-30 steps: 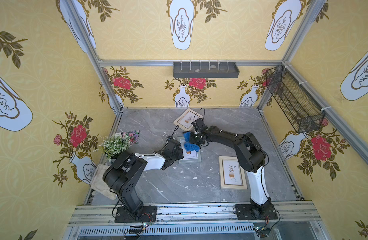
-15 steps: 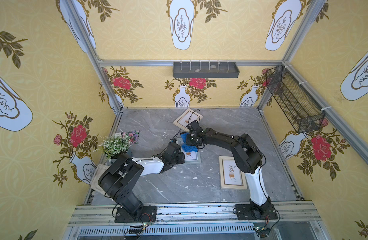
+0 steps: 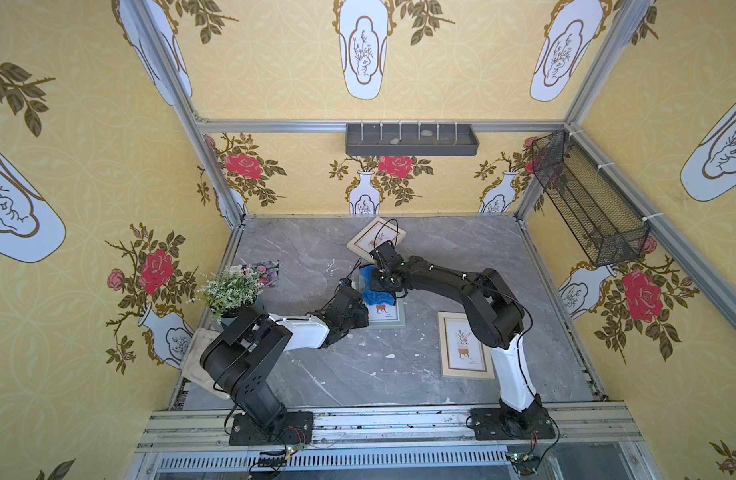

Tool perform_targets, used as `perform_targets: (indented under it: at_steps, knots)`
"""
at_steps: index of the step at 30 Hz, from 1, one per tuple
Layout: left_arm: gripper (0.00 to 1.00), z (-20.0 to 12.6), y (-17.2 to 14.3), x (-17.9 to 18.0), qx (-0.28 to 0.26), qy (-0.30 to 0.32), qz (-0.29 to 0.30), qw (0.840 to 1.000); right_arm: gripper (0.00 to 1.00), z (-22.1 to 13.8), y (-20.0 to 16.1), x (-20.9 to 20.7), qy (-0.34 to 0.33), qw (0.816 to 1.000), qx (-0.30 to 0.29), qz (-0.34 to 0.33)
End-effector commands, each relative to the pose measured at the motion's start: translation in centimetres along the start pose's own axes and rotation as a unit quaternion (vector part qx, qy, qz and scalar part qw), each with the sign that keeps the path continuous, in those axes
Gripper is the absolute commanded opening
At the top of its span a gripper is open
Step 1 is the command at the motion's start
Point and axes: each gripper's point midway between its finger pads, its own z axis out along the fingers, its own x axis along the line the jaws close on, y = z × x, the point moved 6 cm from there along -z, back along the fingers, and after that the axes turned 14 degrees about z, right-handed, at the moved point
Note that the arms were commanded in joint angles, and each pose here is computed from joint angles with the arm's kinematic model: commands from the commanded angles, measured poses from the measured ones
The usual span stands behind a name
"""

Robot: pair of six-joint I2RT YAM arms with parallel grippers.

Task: Wipe the picture frame with a cloth
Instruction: Wipe the dirt from the picture frame.

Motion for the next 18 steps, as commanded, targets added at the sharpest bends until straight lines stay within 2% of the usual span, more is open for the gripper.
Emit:
perform_targets:
  at_steps: [1, 7, 10, 18]
  knots:
    - [0.25, -1.0, -8.4, 4.0, 0.212, 0.095, -0.003, 0.973, 0.06, 0.8, -1.3, 0.6, 0.008, 0.999, 0.037, -0.007]
    - [0.24, -1.7, -8.3, 4.5, 0.201, 0.115, -0.012, 0.973, 0.05, -0.6, 1.3, -5.1, -0.038, 0.998, 0.012, 0.049]
    - [0.24, -1.6, -8.5, 4.6, 0.206, 0.120, -0.014, 0.971, 0.06, -1.1, 1.8, -6.1, -0.050, 0.997, 0.007, 0.051]
    - [0.24, -1.6, -8.3, 4.6, 0.206, 0.121, -0.018, 0.971, 0.06, 0.7, 0.0, 0.7, 0.001, 1.000, 0.028, -0.003]
